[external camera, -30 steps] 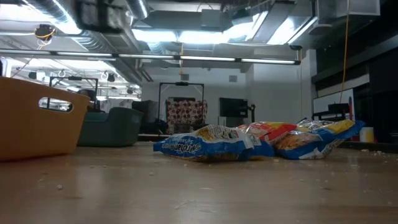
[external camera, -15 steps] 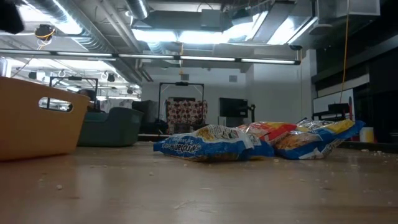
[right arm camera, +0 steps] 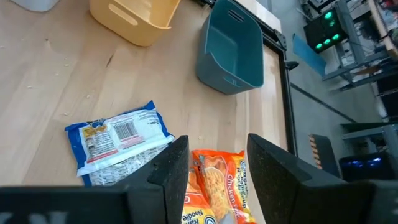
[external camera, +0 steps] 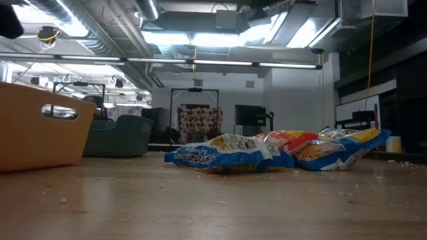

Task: Sort Maruchan noodles
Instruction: Put the red noodle pack into the white bin

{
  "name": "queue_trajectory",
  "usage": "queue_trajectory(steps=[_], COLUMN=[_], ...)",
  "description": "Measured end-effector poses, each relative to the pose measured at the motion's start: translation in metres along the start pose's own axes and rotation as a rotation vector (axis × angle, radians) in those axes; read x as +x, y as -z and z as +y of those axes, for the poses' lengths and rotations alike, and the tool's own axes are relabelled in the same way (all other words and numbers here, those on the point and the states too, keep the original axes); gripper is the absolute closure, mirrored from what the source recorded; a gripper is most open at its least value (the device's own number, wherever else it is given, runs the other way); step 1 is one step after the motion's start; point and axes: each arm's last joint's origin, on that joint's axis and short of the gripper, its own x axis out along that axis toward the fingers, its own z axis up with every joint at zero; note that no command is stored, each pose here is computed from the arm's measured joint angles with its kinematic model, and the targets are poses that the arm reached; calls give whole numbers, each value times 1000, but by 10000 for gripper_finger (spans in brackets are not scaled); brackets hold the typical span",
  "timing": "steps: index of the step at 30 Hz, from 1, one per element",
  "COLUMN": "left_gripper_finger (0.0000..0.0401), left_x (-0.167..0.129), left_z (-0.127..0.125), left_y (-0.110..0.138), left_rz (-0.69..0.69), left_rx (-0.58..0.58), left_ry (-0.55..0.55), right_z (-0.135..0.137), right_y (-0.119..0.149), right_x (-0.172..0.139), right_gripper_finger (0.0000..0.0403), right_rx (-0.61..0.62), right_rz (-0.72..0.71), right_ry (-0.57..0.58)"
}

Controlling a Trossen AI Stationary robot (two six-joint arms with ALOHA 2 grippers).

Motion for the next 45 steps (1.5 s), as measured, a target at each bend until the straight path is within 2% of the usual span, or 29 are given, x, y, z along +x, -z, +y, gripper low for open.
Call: queue_trajectory(steps=[8, 14, 19, 25, 29, 35, 38, 43, 45], left_gripper_finger=[260, 260, 261, 261, 261, 261, 261, 263, 264], left_x=[-1, -4, -9, -9, -8, -4, 10, 35, 46], left_z=[-7, -17, -20, -30, -34, -32, -36, -49, -50], left_y=[-10, -23, -30, -14, 11, 55, 69, 61, 56], left_rz=[-92, -237, -302, -272, -259, -358, -339, -334, -330], left_rx=[63, 129, 27, -82, -216, -421, -476, -488, -496], left_ry=[47, 96, 145, 181, 108, -121, -193, -170, -195], right_z=[-6, -8, -4, 5, 11, 20, 21, 23, 22], right_y=[2, 2, 0, -9, -9, -9, -8, -8, -8], right_x=[5, 6, 9, 20, 29, 41, 44, 46, 47], right_gripper_finger=[251, 251, 251, 251, 251, 251, 251, 251, 251], right_rx=[25, 29, 38, 62, 52, 24, 17, 15, 20], right_rz=[7, 9, -21, -89, -83, -72, -59, -56, -59], right_ry=[-44, -53, -135, -209, -224, -226, -229, -228, -225])
